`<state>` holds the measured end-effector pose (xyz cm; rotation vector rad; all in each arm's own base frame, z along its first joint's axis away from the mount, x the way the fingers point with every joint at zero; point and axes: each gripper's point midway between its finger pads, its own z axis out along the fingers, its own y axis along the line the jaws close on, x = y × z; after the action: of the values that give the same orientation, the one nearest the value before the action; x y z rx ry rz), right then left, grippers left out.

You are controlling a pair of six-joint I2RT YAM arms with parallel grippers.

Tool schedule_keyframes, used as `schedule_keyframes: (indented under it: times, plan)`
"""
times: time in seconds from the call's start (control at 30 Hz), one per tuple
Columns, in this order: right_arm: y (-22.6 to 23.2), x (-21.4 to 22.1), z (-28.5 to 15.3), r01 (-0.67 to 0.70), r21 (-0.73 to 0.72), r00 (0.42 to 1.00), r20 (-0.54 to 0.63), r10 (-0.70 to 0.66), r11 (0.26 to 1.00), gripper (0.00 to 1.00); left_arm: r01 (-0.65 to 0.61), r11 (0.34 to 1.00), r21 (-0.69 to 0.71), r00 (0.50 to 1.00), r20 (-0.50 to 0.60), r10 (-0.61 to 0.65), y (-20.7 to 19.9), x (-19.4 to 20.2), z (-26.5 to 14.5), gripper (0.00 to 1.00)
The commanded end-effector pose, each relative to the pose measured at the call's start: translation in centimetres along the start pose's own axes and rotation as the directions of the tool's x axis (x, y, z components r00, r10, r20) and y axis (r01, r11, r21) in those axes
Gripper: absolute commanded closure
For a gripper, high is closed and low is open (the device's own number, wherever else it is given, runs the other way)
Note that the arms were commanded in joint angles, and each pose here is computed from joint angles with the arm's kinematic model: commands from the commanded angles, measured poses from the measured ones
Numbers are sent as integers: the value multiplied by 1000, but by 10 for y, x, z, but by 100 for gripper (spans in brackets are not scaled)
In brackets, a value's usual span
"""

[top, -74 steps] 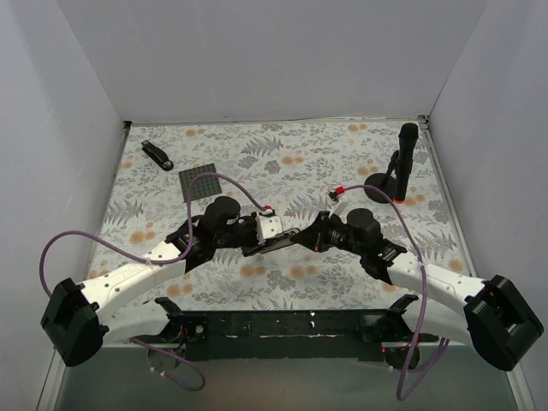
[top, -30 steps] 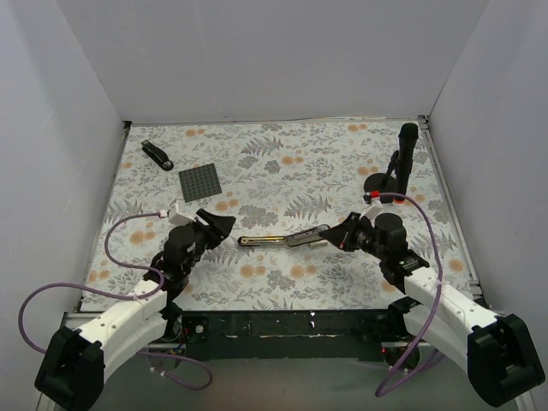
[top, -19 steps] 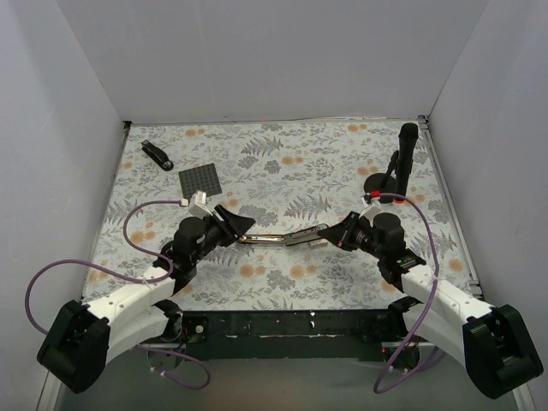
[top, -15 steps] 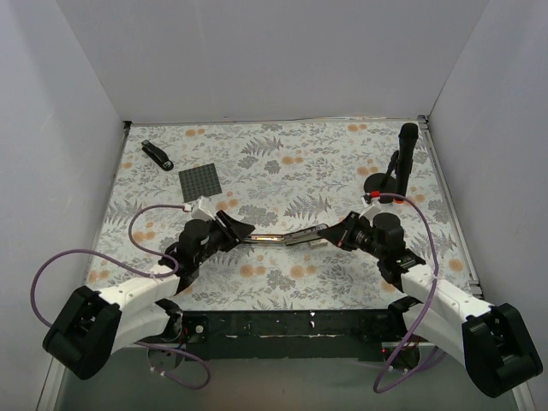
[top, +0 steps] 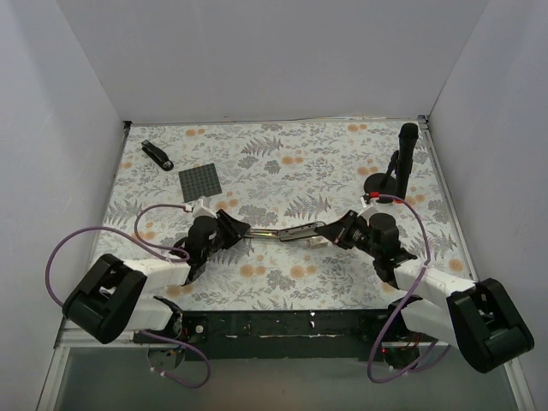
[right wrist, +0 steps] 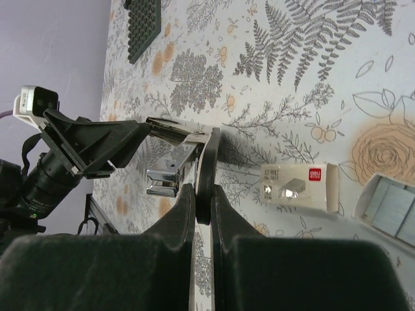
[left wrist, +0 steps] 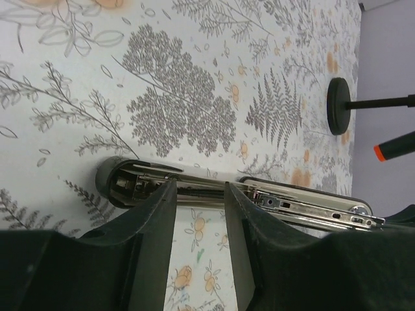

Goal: Load the staples into the stapler

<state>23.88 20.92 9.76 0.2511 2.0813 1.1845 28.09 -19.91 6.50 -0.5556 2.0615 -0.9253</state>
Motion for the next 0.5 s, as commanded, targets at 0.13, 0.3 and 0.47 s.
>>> schedule_keyframes:
  times: [0.13, 0.3, 0.47]
  plan:
    - [15, -39, 46, 69, 5, 997, 38, -70, 998, 99, -70, 996, -62, 984, 162, 79, -1, -55, 21, 67]
    - [-5, -33, 67, 99, 71, 995, -42, -96, 993, 99, -63, 992, -113, 981, 175, 82, 10, -74, 38, 67]
    - [-29, -32, 80, 163, 166, 984, -97, -149, 972, 83, -71, 991, -117, 984, 151, 89, 12, -74, 51, 66]
